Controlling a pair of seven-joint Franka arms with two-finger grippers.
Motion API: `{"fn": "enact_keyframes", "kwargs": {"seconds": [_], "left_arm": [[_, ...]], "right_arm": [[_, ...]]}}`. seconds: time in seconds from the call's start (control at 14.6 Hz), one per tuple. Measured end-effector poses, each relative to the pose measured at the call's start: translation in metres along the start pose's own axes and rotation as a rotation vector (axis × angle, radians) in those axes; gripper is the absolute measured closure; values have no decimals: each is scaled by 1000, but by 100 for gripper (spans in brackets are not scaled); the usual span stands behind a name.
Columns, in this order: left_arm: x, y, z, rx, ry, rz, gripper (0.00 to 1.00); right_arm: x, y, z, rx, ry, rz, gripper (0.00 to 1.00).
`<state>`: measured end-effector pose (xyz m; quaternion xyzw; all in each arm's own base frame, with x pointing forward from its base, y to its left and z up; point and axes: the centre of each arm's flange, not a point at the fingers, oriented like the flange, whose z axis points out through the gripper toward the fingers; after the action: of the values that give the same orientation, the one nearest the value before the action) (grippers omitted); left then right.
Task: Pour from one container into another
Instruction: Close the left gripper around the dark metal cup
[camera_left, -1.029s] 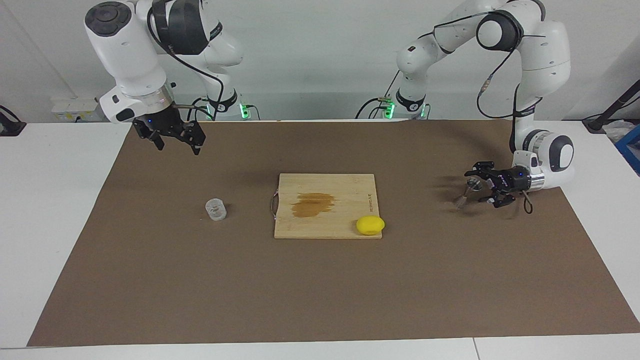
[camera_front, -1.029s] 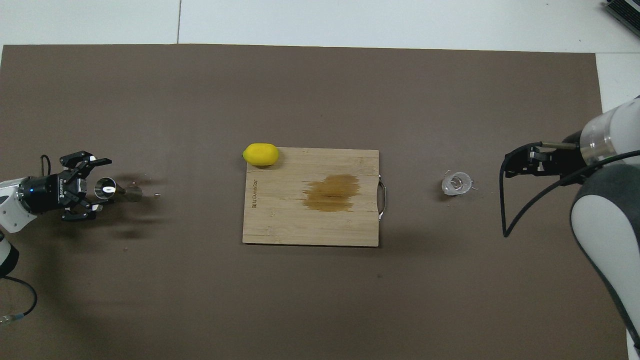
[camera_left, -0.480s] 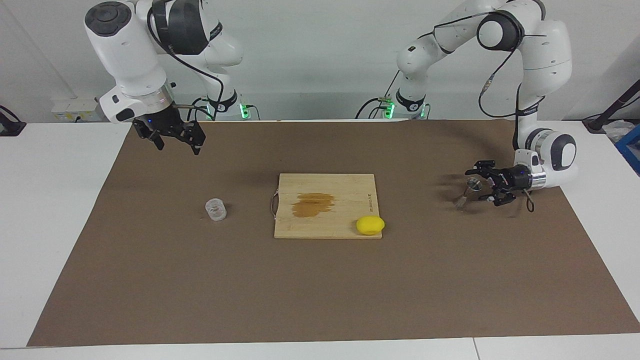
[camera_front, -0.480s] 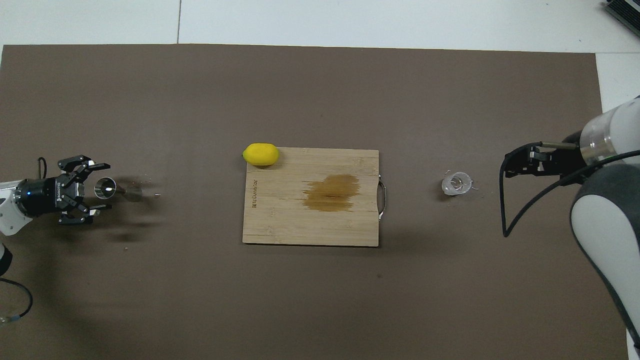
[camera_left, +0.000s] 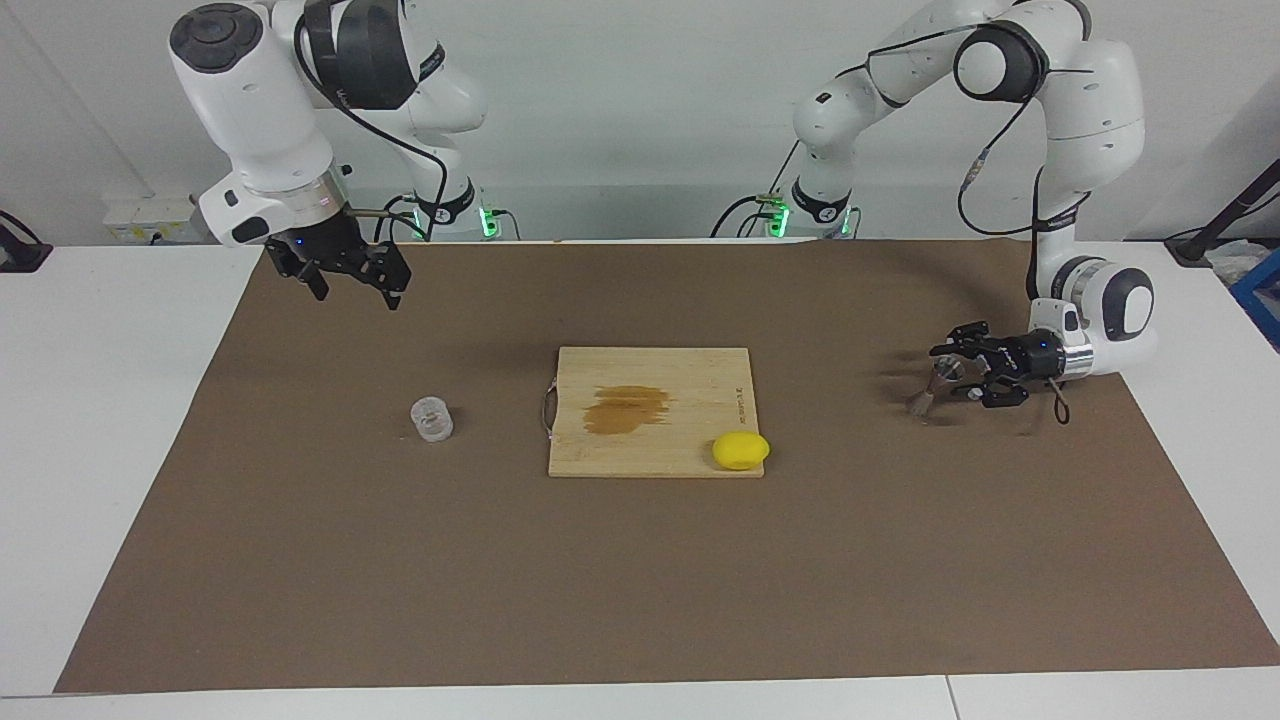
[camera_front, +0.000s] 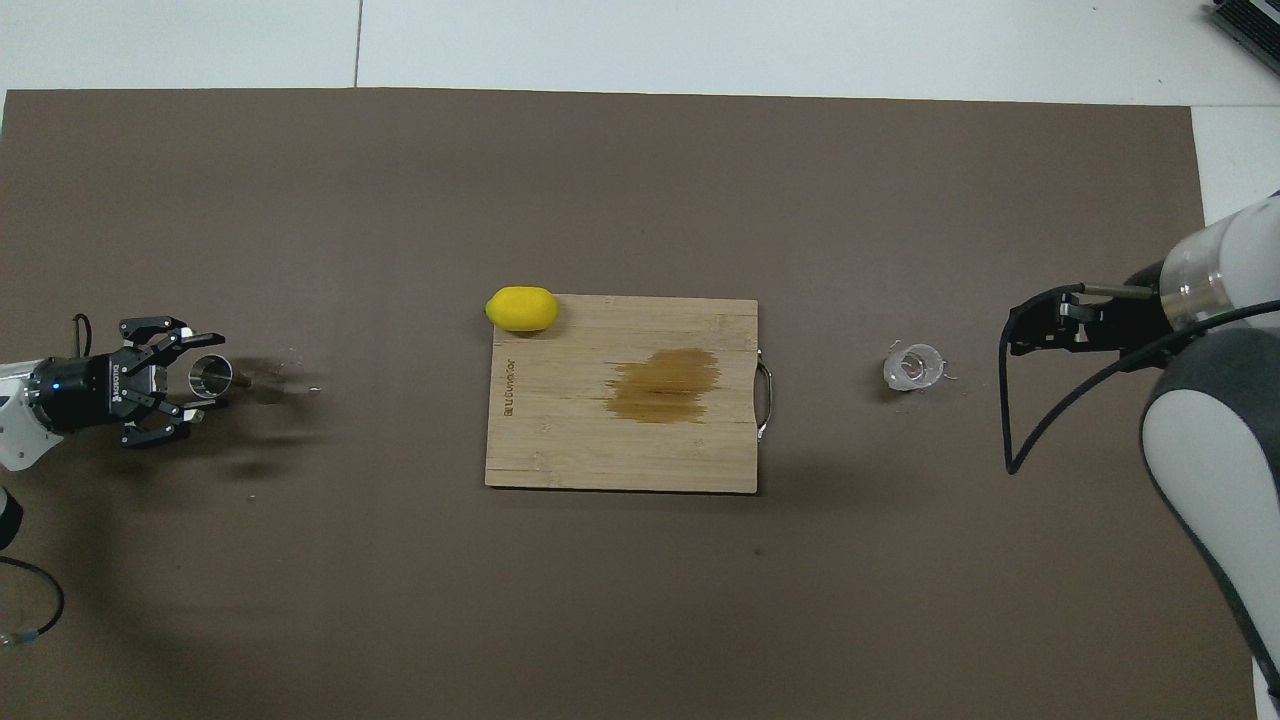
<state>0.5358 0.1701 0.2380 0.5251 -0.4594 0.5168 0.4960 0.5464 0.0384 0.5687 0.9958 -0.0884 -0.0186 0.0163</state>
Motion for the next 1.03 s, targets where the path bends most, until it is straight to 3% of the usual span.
{"fn": "enact_keyframes", "kwargs": {"seconds": [0.55, 0.69, 0.82, 1.03], "left_arm": [[1, 1, -11, 17, -11, 2, 27], [1, 1, -12, 18, -11, 2, 31], [1, 1, -12, 19, -12, 2, 43], [1, 1, -12, 20, -14, 2, 49]], "right_arm": [[0, 0, 0, 0, 0, 1, 0], [0, 1, 0, 0, 0, 1, 0], [0, 1, 0, 0, 0, 2, 0], [0, 1, 0, 0, 0, 2, 0]]}}
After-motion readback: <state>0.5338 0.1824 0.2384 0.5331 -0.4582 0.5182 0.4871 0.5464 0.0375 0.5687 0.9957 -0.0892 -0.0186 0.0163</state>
